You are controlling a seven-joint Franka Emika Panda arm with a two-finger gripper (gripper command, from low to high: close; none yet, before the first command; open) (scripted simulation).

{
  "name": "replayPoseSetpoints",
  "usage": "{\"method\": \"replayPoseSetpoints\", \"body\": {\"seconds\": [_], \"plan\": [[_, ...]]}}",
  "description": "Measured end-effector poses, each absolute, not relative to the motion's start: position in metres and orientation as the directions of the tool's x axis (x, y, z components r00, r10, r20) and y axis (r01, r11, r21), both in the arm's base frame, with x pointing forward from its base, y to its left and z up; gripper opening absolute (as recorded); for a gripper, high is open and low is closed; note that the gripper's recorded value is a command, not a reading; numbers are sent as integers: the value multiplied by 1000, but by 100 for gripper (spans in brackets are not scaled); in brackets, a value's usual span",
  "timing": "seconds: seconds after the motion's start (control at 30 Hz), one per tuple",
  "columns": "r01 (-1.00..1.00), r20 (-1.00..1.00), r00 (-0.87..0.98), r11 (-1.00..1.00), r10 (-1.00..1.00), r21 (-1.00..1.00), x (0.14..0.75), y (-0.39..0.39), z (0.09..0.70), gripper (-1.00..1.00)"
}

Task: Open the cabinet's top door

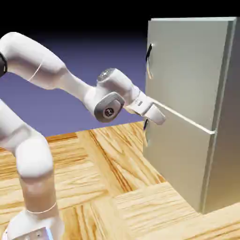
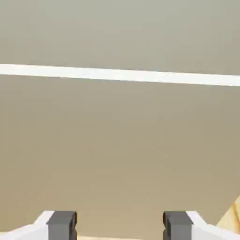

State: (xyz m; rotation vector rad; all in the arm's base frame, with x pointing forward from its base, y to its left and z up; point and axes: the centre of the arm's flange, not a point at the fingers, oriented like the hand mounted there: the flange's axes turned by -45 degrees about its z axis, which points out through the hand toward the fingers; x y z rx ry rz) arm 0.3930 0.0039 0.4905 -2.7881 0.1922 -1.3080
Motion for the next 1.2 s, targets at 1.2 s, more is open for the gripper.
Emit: {"method": "replayPoseSetpoints", "body": {"seconds": [1.2], "plan": [[60,-737,-19,735,-676,-676,375,192,665,0]]}}
